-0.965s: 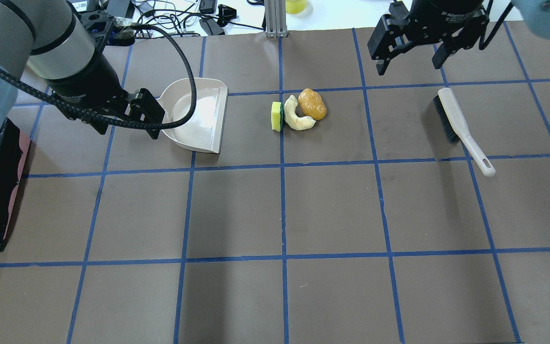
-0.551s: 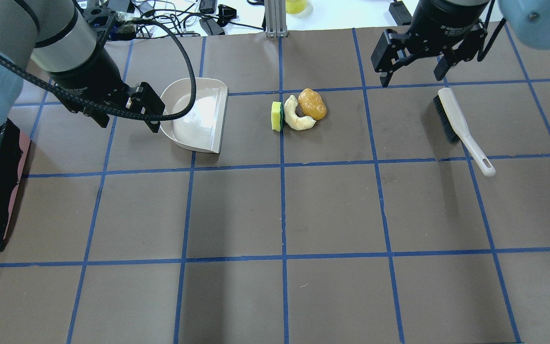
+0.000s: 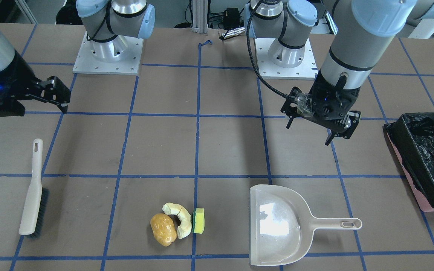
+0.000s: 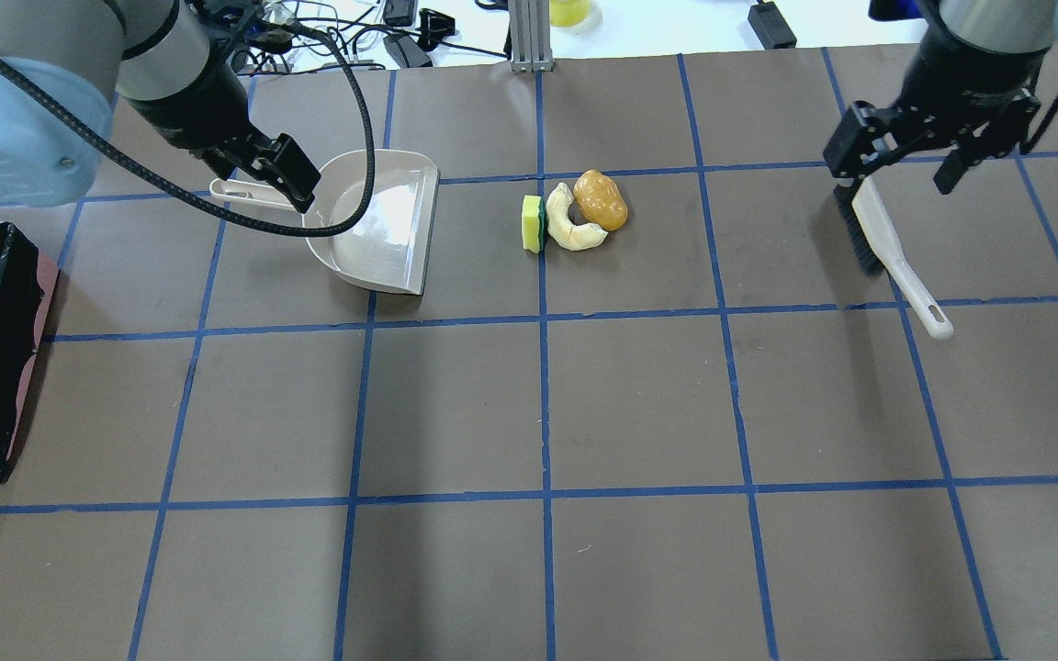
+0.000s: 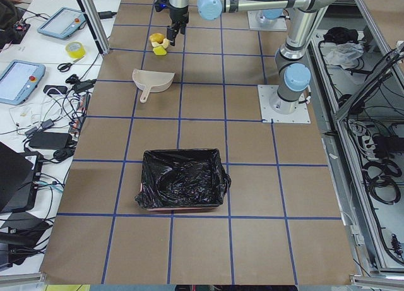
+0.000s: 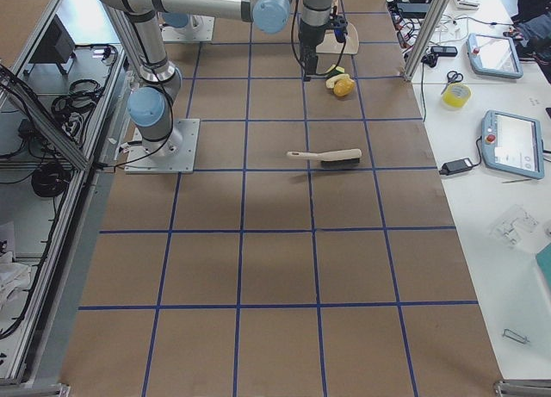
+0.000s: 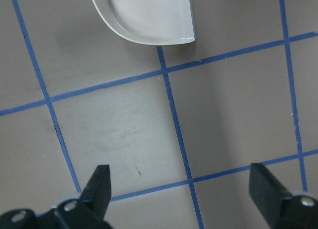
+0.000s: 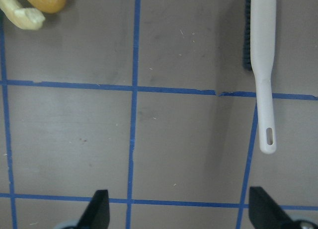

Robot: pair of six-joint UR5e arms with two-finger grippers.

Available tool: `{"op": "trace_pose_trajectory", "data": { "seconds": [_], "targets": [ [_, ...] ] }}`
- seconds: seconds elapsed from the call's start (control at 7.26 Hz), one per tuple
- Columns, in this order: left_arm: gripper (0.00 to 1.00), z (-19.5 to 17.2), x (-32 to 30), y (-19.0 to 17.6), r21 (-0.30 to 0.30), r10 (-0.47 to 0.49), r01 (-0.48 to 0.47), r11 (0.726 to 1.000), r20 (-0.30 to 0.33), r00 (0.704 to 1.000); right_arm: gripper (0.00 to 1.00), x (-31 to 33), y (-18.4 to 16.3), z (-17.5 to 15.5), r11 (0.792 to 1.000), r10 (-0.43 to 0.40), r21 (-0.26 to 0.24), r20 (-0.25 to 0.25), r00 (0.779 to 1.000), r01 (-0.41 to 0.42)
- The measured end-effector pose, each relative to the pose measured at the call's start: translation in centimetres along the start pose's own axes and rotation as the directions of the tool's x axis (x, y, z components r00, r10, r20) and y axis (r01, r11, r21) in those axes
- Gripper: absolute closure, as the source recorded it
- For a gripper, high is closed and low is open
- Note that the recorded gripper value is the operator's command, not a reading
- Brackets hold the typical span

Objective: Sweep and dump trash into bin
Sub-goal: 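Move the left gripper to the dustpan handle while the right gripper approaches the brush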

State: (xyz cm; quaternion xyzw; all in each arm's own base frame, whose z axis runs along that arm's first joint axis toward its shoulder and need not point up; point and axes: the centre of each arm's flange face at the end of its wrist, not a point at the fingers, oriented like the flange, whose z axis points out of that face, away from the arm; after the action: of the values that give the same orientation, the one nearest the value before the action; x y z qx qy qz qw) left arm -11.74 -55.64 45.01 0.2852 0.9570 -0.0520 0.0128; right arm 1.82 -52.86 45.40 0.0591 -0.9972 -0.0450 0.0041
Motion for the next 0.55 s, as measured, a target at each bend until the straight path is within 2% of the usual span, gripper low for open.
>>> {"op": "trace_pose_trajectory", "data": {
  "seconds": [0.14, 0.28, 0.41, 0.55],
  "targets": [
    [0.02, 1.2, -2.1, -1.1, -0.009, 0.14, -0.14, 0.99, 0.002, 0.99, 0.0, 3.3, 0.3, 1.7, 0.999, -0.043, -0.007, 0.005, 0.999, 0.043],
    [0.02, 2.2, -5.0, -1.7, -0.017, 0.228, -0.228, 0.974, -0.007, 0.974, 0.0, 5.5, 0.4, 3.2, 0.996, -0.091, 0.005, 0.0, 0.996, 0.091],
    [0.02, 3.7, -7.8, -2.2, -0.017, 0.324, -0.324, 0.946, -0.027, 0.946, 0.0, 6.6, 0.2, 5.1, 0.993, -0.118, 0.007, -0.003, 0.993, 0.118],
    [0.0, 5.3, -10.3, -2.9, -0.012, 0.436, -0.437, 0.899, -0.044, 0.899, 0.0, 7.3, 0.0, 7.6, 0.991, -0.137, 0.005, -0.015, 0.99, 0.137]
  ]
}}
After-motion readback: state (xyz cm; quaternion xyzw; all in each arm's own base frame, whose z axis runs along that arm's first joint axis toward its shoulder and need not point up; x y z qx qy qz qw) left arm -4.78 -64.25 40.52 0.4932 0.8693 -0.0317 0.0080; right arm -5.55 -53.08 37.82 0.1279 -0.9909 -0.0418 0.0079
